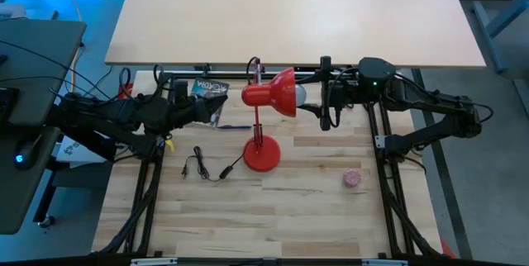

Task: Screw lightbulb
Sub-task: Insert the lightbulb on the lamp

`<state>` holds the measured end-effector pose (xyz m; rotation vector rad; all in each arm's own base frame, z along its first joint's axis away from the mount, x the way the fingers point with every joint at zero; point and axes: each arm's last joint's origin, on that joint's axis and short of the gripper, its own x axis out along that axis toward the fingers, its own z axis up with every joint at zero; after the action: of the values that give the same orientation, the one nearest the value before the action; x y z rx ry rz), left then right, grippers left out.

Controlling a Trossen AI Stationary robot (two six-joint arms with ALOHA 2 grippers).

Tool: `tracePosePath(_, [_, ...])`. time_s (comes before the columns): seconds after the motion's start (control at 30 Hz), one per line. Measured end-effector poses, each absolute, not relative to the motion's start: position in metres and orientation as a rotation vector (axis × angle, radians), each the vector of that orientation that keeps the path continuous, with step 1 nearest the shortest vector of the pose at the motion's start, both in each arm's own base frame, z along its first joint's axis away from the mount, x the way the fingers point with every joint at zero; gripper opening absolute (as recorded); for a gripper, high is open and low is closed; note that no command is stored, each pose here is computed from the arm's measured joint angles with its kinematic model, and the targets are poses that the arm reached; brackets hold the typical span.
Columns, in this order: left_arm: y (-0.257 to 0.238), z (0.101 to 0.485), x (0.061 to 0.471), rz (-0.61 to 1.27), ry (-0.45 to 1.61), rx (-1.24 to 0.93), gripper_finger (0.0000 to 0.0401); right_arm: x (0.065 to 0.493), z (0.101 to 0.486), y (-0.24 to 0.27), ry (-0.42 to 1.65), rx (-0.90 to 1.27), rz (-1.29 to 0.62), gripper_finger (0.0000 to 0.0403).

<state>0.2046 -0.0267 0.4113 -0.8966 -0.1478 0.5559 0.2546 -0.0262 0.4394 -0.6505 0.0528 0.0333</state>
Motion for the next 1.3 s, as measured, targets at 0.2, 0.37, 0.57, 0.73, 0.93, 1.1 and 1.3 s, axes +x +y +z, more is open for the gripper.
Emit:
tracePosePath(0.2, [-0.027,0.411,0.204,0.561,-0.148,-0.895,0.0000,0.256,0.438,-0.026,0.058,-0.673,0.034,0.0228])
tracePosePath(0.37, [-0.026,0.411,0.204,0.575,-0.156,-0.891,0.0000,0.260,0.437,-0.027,0.067,-0.654,0.028,0.0228])
tracePosePath(0.57, [-0.027,0.412,0.203,0.544,-0.131,-0.861,0.0000,0.259,0.437,-0.027,0.068,-0.646,0.026,0.0228])
tracePosePath(0.73, [-0.027,0.417,0.196,0.470,-0.099,-0.807,0.0000,0.259,0.437,-0.027,0.077,-0.647,0.013,0.0228])
tracePosePath(0.93, [-0.025,0.425,0.185,0.438,-0.098,-0.674,0.0000,0.258,0.436,-0.029,0.097,-0.664,-0.032,0.0228])
tracePosePath(1.1, [-0.023,0.428,0.187,0.421,-0.121,-0.645,0.0000,0.258,0.436,-0.029,0.099,-0.664,-0.033,0.0228])
tracePosePath(1.3, [-0.021,0.431,0.197,0.341,-0.156,-0.681,0.0000,0.258,0.436,-0.029,0.101,-0.673,-0.033,0.0228])
